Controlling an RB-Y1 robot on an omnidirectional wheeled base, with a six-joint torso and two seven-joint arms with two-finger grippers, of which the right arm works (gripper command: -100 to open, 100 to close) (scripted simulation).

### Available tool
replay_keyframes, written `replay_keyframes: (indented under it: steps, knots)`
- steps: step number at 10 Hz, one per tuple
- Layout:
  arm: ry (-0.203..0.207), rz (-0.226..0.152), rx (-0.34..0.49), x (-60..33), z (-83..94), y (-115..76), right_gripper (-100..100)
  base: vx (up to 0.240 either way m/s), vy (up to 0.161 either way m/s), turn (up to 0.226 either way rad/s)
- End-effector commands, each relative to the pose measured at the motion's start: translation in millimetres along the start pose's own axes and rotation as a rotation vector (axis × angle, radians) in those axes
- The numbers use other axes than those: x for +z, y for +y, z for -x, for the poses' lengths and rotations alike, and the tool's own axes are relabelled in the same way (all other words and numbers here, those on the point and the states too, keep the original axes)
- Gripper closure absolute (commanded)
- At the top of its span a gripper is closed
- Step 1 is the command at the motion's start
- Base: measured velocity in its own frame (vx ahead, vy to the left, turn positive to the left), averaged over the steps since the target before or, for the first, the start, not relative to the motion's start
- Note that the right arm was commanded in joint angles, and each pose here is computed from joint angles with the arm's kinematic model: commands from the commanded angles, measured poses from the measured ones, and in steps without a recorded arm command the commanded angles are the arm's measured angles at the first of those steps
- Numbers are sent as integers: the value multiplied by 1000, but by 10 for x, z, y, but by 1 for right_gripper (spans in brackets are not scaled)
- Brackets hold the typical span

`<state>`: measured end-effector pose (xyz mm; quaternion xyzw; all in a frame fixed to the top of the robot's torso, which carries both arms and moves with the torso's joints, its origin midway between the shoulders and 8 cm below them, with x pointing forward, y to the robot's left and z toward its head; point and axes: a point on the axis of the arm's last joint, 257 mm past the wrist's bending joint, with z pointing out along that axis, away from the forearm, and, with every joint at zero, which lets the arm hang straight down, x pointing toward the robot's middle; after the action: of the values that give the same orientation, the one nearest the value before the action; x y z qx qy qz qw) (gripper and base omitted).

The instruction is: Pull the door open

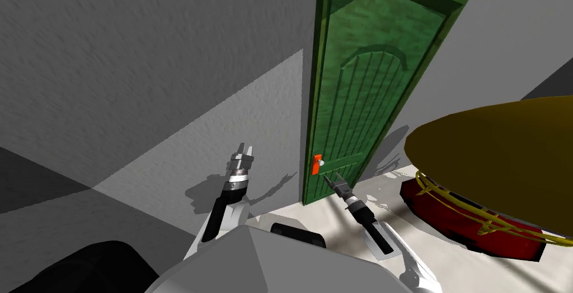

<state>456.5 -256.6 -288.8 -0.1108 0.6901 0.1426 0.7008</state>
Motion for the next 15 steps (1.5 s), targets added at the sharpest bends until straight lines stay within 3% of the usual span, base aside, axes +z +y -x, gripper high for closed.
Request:
replay_keyframes:
  steps: [1, 6, 7, 8, 13, 15]
  knots:
    - [-1, -19, -1, -38, -20, -140, -100, 139, 81, 170]
    - [-6, -102, 0, -209, -39, -697, -100, 169, 88, 160]
    - [-4, -92, -1, -183, -57, -627, -100, 75, 39, 26]
    - [-4, -92, -1, -183, -57, -627, 100, -8, -9, -39]
    - [-4, -92, -1, -183, -57, -627, 100, -13, -9, 5]
    - [-19, -111, 70, -159, -34, -692, 100, -96, -67, 150]
